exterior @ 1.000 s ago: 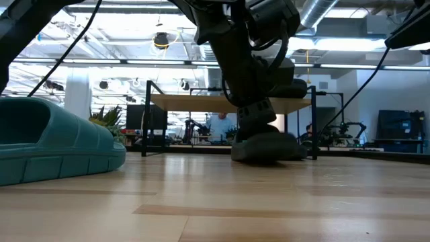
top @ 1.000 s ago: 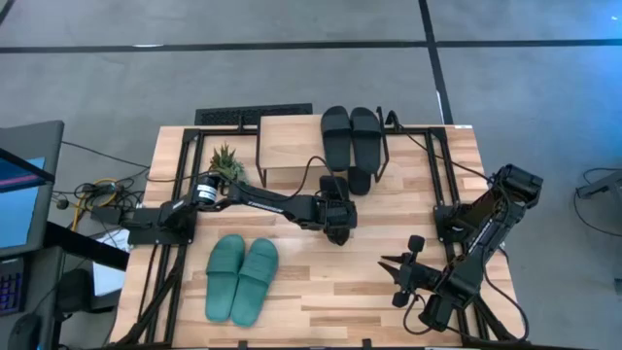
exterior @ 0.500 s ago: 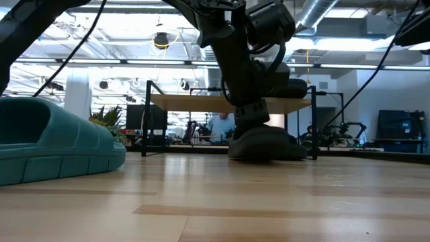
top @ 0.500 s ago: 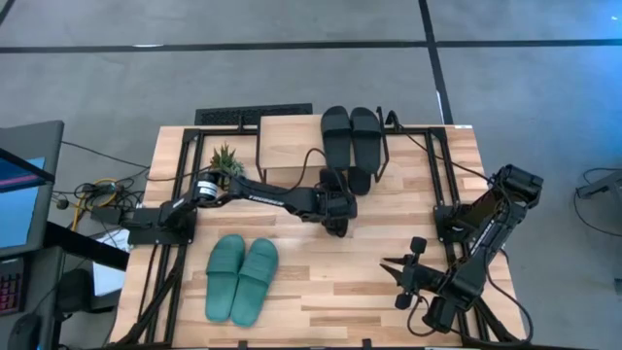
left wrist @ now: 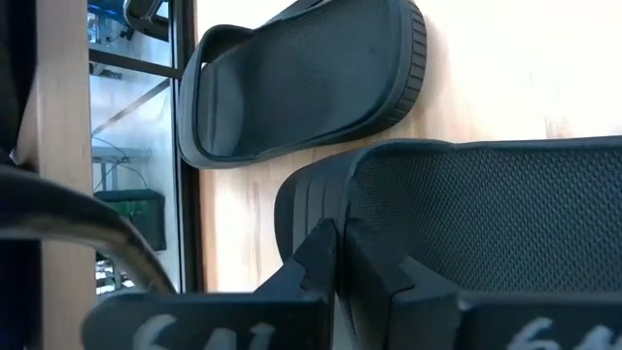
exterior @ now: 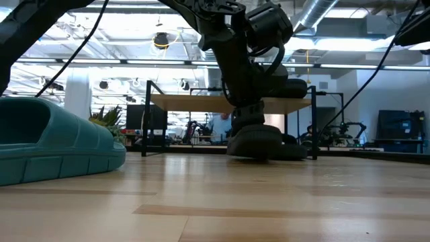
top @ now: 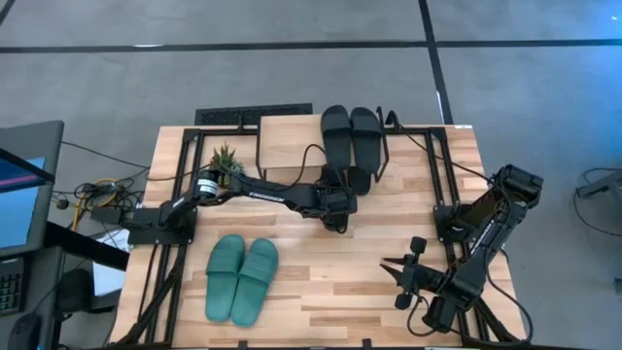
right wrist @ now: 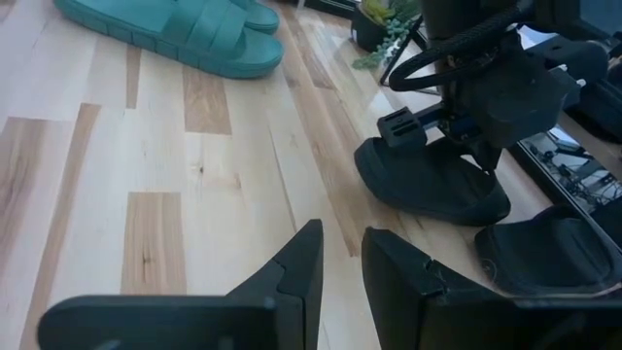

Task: Pick and place slides into the shelf
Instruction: Put the black slipper under the shelf

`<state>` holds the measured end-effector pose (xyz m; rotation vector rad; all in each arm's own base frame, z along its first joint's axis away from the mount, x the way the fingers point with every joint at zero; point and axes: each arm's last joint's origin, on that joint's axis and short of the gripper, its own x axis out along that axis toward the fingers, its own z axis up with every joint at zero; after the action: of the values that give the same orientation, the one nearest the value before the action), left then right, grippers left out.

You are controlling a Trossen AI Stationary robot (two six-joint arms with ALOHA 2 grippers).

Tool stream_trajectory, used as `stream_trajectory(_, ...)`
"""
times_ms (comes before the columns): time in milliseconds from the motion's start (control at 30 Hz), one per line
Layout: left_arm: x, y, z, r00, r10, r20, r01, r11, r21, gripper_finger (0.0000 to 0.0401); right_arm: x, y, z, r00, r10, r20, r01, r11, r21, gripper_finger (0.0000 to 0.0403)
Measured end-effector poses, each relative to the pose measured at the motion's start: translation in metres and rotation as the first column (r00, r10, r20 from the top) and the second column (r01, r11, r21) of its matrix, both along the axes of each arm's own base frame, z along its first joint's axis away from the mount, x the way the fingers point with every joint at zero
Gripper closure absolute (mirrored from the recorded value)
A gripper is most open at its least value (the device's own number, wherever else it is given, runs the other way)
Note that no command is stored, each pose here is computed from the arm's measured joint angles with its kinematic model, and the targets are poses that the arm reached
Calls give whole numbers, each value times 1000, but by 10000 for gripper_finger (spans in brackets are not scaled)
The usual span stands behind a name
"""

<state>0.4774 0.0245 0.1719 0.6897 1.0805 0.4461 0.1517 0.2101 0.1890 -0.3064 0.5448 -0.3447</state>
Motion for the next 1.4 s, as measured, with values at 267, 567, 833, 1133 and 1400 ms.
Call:
stream_trajectory(267, 2, 4, 1, 1000, -12, 11, 12, 1000, 2, 401, 0, 0, 0, 1000, 0, 0, 0, 1000, 0, 337)
stream_trajectory(567, 2, 3, 1, 1000, -11, 9, 10, 1000, 9, 378, 0, 0, 0, 1000, 0, 0, 0, 1000, 0, 337)
stream_trajectory(833, 2, 3, 2, 1000, -3, 9, 3, 1000, 21, 346, 0, 0, 0, 1000, 0, 0, 0, 1000, 0, 337)
stream_trajectory(1133, 1, 3, 2, 1000, 9, 10, -10, 999, 40, 333, 0, 0, 0, 1000, 0, 0, 0, 1000, 1, 337)
stream_trajectory(1400, 1, -8, 2, 1000, -14, 5, 14, 999, 40, 332, 0, 0, 0, 1000, 0, 0, 0, 1000, 1, 337)
